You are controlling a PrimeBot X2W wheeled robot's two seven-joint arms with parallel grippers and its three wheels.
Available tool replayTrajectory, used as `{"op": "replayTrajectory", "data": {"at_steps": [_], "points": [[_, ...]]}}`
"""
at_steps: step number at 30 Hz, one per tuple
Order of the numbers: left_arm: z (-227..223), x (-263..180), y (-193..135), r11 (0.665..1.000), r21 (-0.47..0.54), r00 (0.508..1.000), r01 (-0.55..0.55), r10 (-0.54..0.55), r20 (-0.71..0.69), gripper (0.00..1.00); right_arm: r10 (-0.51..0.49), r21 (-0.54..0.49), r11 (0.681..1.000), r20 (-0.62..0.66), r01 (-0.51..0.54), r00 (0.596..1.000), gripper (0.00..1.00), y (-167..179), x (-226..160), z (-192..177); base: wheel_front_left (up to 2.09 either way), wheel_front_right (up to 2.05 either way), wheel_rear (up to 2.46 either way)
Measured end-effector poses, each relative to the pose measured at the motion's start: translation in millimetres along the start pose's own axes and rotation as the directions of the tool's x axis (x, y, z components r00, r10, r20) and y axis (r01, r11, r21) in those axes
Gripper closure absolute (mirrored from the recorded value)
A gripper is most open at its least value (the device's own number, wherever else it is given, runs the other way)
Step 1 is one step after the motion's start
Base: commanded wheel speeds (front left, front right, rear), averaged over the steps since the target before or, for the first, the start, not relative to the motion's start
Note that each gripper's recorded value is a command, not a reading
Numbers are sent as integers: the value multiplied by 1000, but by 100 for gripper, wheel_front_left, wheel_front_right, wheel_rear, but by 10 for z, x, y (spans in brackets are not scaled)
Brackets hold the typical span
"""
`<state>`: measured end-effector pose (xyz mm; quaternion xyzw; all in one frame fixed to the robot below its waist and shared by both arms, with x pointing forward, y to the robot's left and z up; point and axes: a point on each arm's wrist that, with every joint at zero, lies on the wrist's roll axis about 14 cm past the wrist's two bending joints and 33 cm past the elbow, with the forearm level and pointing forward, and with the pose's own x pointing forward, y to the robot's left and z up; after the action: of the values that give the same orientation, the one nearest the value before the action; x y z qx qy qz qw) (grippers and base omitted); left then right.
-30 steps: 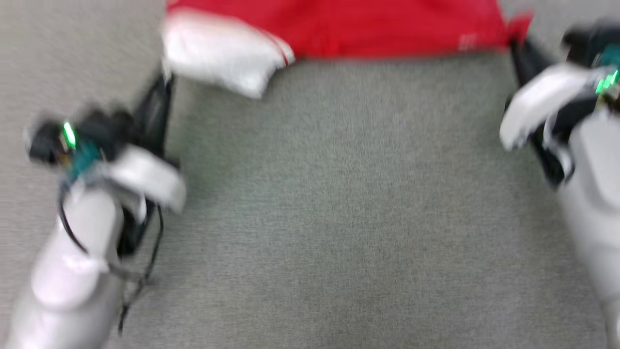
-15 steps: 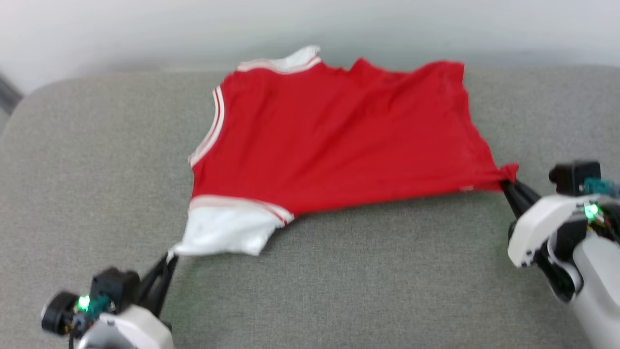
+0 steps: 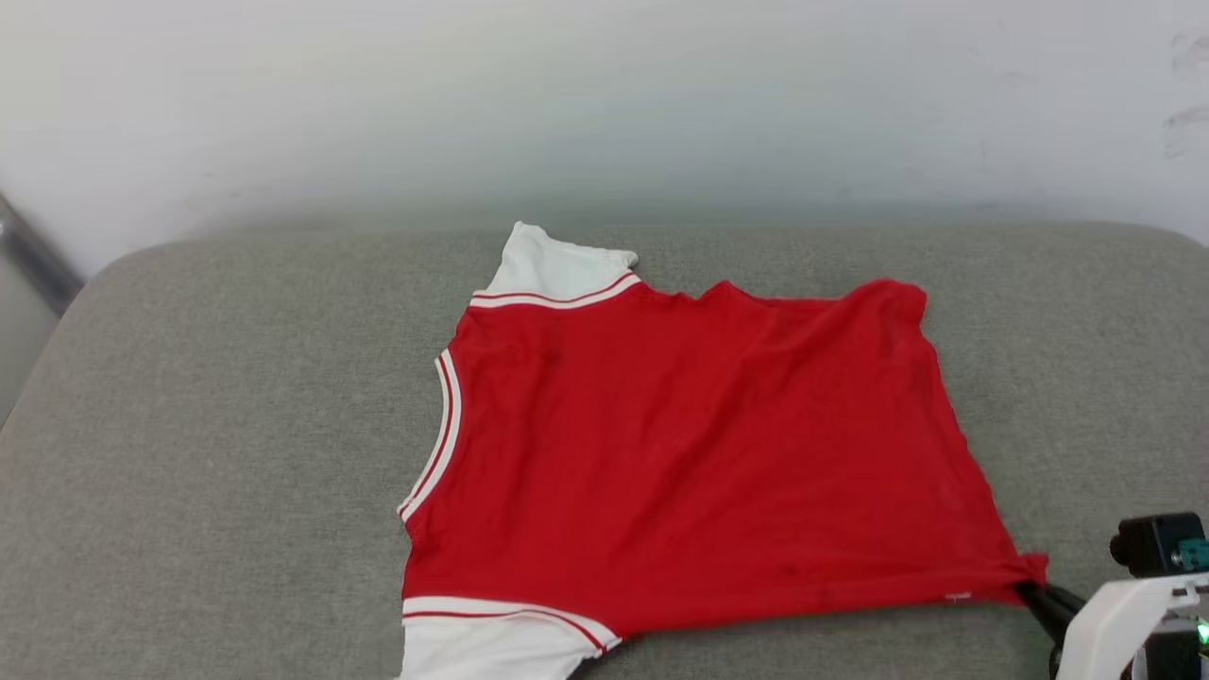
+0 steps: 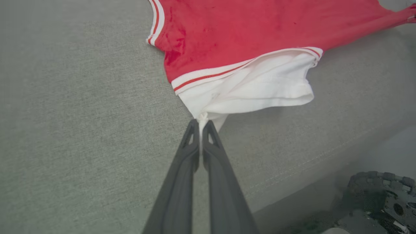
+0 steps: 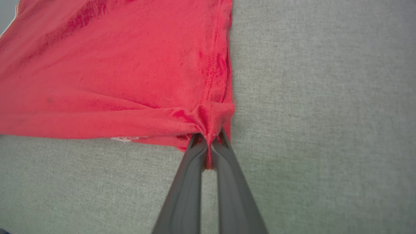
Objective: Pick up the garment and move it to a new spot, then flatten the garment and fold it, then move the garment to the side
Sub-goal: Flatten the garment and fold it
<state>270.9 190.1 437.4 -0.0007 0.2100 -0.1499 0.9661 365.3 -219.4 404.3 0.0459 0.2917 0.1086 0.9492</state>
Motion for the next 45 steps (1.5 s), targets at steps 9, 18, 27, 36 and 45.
{"op": "replayTrajectory", "data": {"at_steps": [9, 18, 27, 36, 45], "points": [[-250, -175, -345, 992, -68, 986, 110, -118, -117, 100, 6, 92, 996, -114, 4, 993, 100, -15, -392, -407, 0, 0, 0], [224, 43, -249, 992, -35, 991, 121, -120, 52, 100, 11, 137, 991, -51, -4, 999, 100, 44, -434, -183, 0, 0, 0], [830, 492, 7, 995, 32, 971, 96, -100, 215, 100, 16, 133, 991, -5, -15, 1000, 100, 47, -232, 167, 0, 0, 0], [933, 1022, 183, 991, 93, 979, 97, -112, 169, 100, -7, 78, 997, -20, 8, 1000, 100, -34, 115, 384, 0, 0, 0], [671, 1464, 355, 991, 104, 994, 78, -86, 70, 100, -16, 56, 998, -121, 22, 993, 100, -59, 494, 194, 0, 0, 0]]}}
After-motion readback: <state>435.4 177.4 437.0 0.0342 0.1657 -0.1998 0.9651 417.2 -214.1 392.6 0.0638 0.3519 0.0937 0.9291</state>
